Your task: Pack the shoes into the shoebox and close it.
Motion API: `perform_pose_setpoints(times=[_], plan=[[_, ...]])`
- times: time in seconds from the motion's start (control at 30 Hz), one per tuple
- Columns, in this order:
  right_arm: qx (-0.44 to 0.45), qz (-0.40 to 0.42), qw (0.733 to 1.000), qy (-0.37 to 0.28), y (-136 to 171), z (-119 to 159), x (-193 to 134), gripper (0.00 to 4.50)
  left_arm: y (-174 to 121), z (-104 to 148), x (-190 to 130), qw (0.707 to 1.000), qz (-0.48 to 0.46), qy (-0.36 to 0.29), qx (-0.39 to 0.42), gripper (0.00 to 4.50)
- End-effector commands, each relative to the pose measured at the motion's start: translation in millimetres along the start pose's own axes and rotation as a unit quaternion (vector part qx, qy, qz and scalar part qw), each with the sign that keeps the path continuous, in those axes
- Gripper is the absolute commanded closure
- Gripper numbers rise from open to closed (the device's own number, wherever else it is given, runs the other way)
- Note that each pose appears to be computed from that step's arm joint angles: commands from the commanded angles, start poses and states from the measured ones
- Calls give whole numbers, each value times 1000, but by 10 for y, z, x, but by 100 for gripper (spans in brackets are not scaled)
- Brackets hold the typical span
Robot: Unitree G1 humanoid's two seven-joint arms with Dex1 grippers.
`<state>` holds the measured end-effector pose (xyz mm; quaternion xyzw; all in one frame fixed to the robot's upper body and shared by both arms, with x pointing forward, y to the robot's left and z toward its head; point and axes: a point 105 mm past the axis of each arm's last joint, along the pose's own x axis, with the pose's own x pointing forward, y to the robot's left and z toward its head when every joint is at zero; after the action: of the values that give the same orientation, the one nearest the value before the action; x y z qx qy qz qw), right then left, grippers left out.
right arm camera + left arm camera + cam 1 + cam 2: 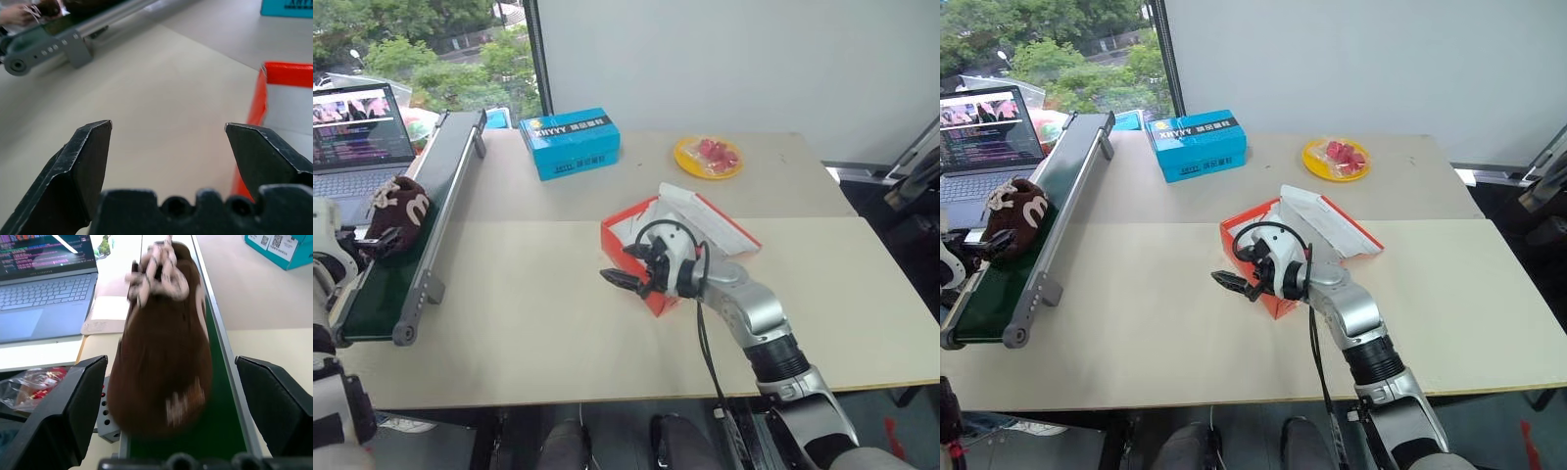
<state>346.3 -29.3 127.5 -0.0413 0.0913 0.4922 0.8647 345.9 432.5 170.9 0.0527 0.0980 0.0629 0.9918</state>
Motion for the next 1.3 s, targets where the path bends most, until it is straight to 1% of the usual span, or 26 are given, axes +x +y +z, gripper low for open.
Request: perform_pose_setpoints(times=[0.03, 0.13, 0.23, 0.33, 0.37, 0.43, 0.53, 0.57, 0.67, 0.7, 0.73, 0.8, 0.87, 0.9, 0.93, 0.97, 1.0, 1.03, 1.07, 1.1, 1.2, 1.3], plan=[[-11, -1, 1000, -11, -8, 64, -33, 7, 91, 69, -35, 1000, 11, 0, 1, 0], [-10, 0, 1000, -15, 1, 86, -42, 7, 82, -104, -43, 999, 6, 35, -16, 0], [-12, -2, 1000, -17, -2, 113, -39, 0, 9, -263, -56, 997, -18, 65, -36, 77], [-15, -1, 1000, -20, 4, 145, -26, 0, -71, -301, -60, 996, -40, 70, -37, 194], [-15, 0, 1000, -20, 11, 152, -25, 0, -88, -300, -63, 996, -43, 69, -38, 221], [-17, 6, 1000, -21, 33, 167, -11, 0, -115, -275, -68, 996, -46, 63, -40, 296], [-18, 12, 1000, -21, 56, 179, 6, 0, -143, -148, -65, 997, -41, 42, -42, 373], [-18, 12, 1000, -22, 58, 182, 8, 0, -170, -91, -65, 997, -47, 35, -41, 383], [-11, 16, 1000, -23, 67, 200, 10, 0, -253, 205, -59, 997, -63, -2, -39, 383], [0, 18, 999, -31, 77, 242, 1, 0, -342, 398, -46, 996, -77, -26, -39, 383], [7, 20, 999, -38, 83, 273, -7, 0, -409, 524, -42, 995, -87, -41, -39, 383], [31, 23, 998, -59, 86, 370, -29, 0, -604, 739, -34, 990, -118, -68, -46, 383], [59, 26, 994, -84, 87, 476, -53, 0, -799, 873, -29, 985, -145, -83, -47, 383], [98, 26, 988, -116, 68, 596, -79, 0, -1001, 972, -19, 980, -172, -94, -40, 383], [125, 27, 982, -136, 56, 672, -99, 0, -1137, 1034, -21, 976, -190, -100, -34, 383], [165, 27, 972, -167, 32, 784, -132, 0, -1301, 1110, -20, 971, -210, -110, -33, 383], [206, 27, 956, -208, -8, 933, -188, 0, -1550, 1233, 9, 962, -236, -128, -43, 383], [234, 25, 943, -234, -41, 1029, -235, 0, -1777, 1333, 35, 954, -256, -143, -55, 383], [253, 23, 934, -250, -61, 1088, -269, 0, -1932, 1403, 43, 949, -269, -152, -62, 383], [255, 22, 934, -251, -55, 1105, -282, 0, -2097, 1451, 55, 945, -279, -158, -66, 383], [254, 14, 936, -245, -29, 1085, -283, 0, -2654, 1588, 12, 920, -334, -175, -104, 383], [270, 2, 929, -253, -36, 1087, -301, 0, -3019, 1620, -68, 906, -374, -176, -96, 383]])
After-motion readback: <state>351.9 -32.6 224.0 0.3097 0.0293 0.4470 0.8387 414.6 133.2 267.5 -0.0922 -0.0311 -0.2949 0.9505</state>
